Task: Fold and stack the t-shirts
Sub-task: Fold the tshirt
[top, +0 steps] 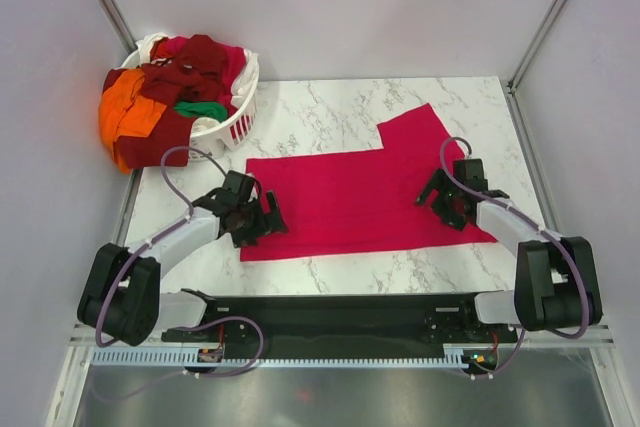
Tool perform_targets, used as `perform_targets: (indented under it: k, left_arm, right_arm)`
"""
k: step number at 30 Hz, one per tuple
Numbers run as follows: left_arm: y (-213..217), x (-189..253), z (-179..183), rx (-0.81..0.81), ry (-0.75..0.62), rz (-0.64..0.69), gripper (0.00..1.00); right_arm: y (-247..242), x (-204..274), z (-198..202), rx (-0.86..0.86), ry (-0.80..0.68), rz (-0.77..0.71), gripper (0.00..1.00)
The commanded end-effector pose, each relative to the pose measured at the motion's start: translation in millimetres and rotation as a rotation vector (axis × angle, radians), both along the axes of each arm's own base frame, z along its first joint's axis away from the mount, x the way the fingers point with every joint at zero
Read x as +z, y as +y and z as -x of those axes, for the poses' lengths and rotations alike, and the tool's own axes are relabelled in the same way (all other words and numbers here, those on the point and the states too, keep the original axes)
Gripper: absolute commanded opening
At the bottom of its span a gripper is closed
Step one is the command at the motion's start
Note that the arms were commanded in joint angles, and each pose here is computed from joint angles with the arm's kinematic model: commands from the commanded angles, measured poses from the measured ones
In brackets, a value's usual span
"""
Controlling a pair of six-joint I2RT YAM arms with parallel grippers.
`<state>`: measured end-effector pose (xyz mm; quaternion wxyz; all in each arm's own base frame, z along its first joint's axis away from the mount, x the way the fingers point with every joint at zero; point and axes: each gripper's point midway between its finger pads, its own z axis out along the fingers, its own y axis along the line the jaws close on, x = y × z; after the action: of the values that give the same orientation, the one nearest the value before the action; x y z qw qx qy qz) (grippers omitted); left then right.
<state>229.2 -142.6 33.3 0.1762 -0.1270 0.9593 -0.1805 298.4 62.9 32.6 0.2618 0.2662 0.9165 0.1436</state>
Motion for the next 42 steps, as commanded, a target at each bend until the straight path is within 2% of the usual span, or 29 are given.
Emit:
perform_targets:
  k: [1, 5, 6, 8, 9, 10, 11, 12, 13, 14, 15, 16, 17, 18, 21, 22, 23, 26, 30, 34, 42]
  left_arm:
    - [12, 18, 12, 0.034, 0.023, -0.042, 1.00]
    - [18, 77, -32, -0.018, -0.164, -0.125, 1.00]
    - [12, 96, -50, -0.033, -0.208, -0.123, 1.00]
    - [16, 112, -70, -0.062, -0.245, -0.177, 1.00]
    - [10, 142, -88, -0.073, -0.307, -0.171, 1.00]
    - [11, 141, -90, -0.098, -0.273, -0.194, 1.00]
    - [10, 151, -95, -0.135, -0.296, -0.206, 1.00]
    - [8, 167, -101, -0.147, -0.333, -0.206, 1.00]
    - [11, 172, -98, -0.157, -0.339, -0.218, 1.00]
    - [14, 175, -96, -0.174, -0.352, -0.236, 1.00]
    - [18, 172, -90, -0.181, -0.347, -0.251, 1.00]
    - [22, 171, -85, -0.185, -0.346, -0.265, 1.00]
    - [28, 178, -75, -0.187, -0.372, -0.275, 1.00]
    - [32, 166, -65, -0.196, -0.350, -0.282, 1.00]
    - [36, 166, -38, -0.203, -0.385, -0.248, 1.00]
    - [36, 169, -33, -0.183, -0.398, -0.221, 1.00]
    - [38, 171, -25, -0.171, -0.415, -0.208, 1.00]
    - [40, 166, -14, -0.150, -0.413, -0.185, 1.00]
    - [51, 160, 1, -0.110, -0.443, -0.196, 1.00]
    - [60, 183, 5, -0.056, -0.563, -0.186, 1.00]
    - [66, 178, 5, -0.026, -0.570, -0.209, 1.00]
  right_arm:
    - [-27, 2, 33, -0.077, 0.116, 0.126, 0.96]
    - [-15, 74, -4, -0.032, -0.089, 0.110, 0.98]
    - [-12, 104, -23, -0.024, -0.170, 0.111, 0.98]
    - [-9, 119, -46, -0.004, -0.205, 0.131, 0.98]
    - [-6, 148, -69, -0.003, -0.269, 0.126, 0.98]
    - [-4, 156, -82, 0.010, -0.278, 0.130, 0.98]
    - [-6, 135, -95, 0.028, -0.193, 0.166, 0.98]
    - [-7, 167, -123, 0.024, -0.251, 0.170, 0.98]
    - [-11, 167, -136, 0.021, -0.231, 0.183, 0.98]
    - [-17, 141, -152, 0.019, -0.147, 0.196, 0.98]
    - [-26, 166, -178, 0.021, -0.211, 0.177, 0.98]
    - [-30, 166, -194, 0.039, -0.222, 0.172, 0.98]
    - [-31, 137, -213, 0.067, -0.173, 0.165, 0.98]
    - [-43, 162, -238, 0.069, -0.238, 0.211, 0.98]
    - [-89, 140, -279, 0.024, -0.207, 0.282, 0.97]
    - [-93, 113, -288, 0.030, -0.169, 0.264, 0.97]
    - [-102, 124, -303, 0.021, -0.218, 0.251, 0.97]
    - [-94, 109, -334, 0.080, -0.294, 0.204, 0.96]
    - [-93, 80, -353, 0.095, -0.303, 0.184, 0.94]
    - [-80, 48, -360, 0.109, -0.300, 0.108, 0.92]
    - [-52, 5, -362, 0.134, -0.262, 0.048, 0.87]
